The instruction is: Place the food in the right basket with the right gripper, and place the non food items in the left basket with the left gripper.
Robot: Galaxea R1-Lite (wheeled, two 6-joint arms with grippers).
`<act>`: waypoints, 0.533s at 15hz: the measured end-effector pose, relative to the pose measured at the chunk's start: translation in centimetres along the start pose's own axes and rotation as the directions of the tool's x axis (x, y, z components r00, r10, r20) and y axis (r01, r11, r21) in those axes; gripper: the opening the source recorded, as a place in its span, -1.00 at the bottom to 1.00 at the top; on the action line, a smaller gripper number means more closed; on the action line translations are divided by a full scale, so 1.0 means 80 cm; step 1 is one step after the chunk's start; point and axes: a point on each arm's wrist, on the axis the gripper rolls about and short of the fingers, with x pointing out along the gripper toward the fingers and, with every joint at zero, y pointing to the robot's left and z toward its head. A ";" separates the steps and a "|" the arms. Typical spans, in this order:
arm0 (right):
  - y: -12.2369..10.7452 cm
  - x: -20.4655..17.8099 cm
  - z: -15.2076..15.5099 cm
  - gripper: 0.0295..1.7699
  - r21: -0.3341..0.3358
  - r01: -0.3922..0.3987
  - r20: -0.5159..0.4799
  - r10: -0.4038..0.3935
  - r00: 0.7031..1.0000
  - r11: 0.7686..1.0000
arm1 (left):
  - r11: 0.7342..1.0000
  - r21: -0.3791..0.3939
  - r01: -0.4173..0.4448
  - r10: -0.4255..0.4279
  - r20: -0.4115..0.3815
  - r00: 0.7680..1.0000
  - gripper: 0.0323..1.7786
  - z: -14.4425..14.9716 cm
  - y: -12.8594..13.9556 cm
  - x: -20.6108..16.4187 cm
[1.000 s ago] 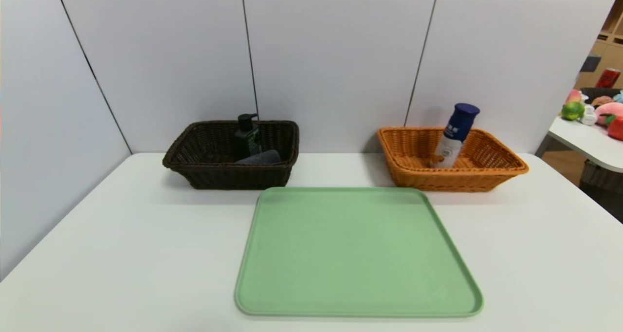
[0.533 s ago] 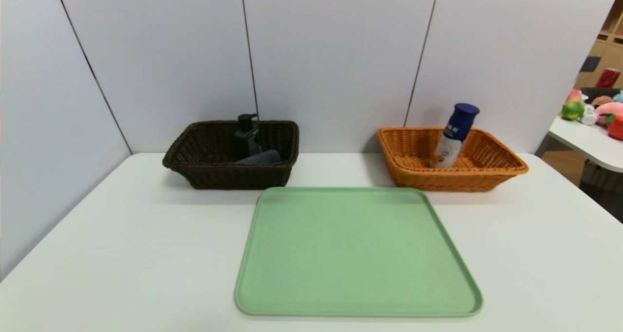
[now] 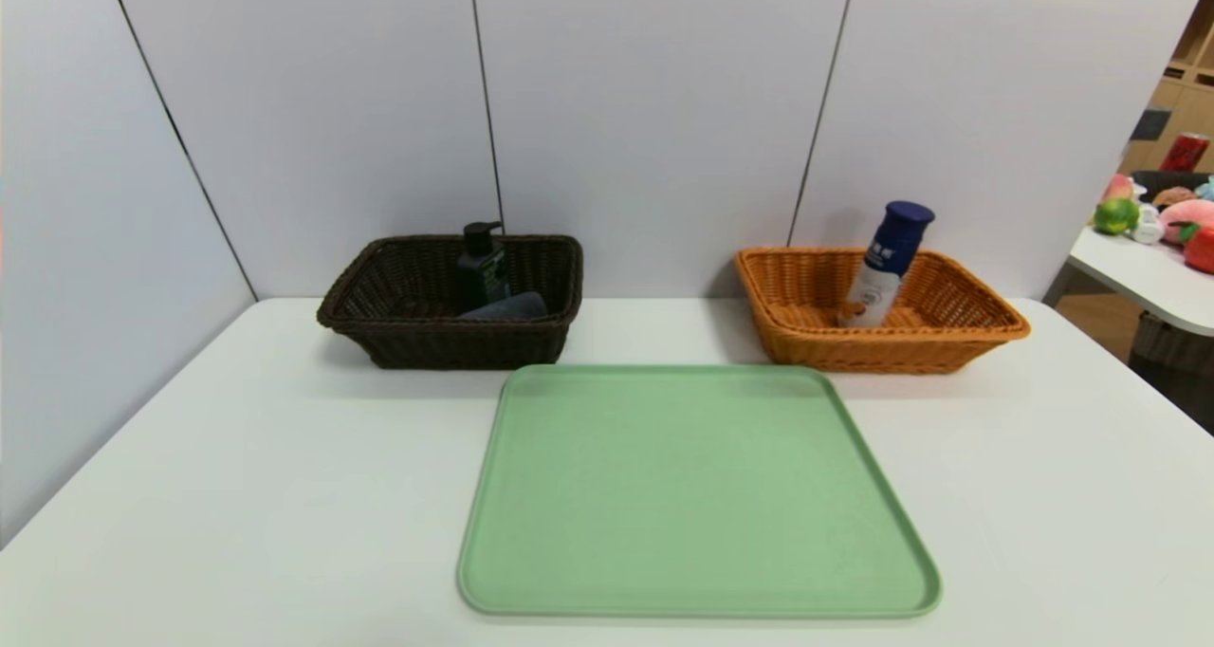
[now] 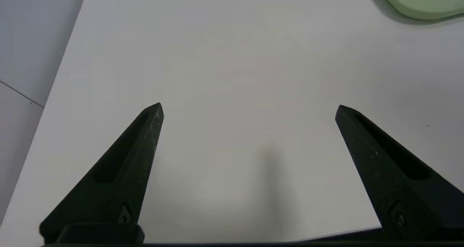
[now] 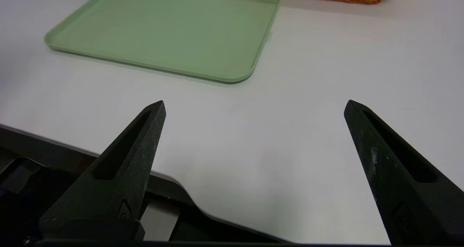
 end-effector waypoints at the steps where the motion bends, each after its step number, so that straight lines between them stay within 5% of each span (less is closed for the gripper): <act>1: -0.001 0.002 -0.006 0.92 -0.013 0.002 0.042 -0.001 0.999 1.000 | 1.000 0.001 -0.006 0.006 0.034 0.999 0.90 -0.003 0.000 0.001; 8: -0.011 0.037 -0.030 0.92 -0.074 0.026 0.277 -0.004 0.961 0.997 | 0.999 -0.047 -0.025 0.036 0.255 0.966 0.90 -0.010 -0.001 0.010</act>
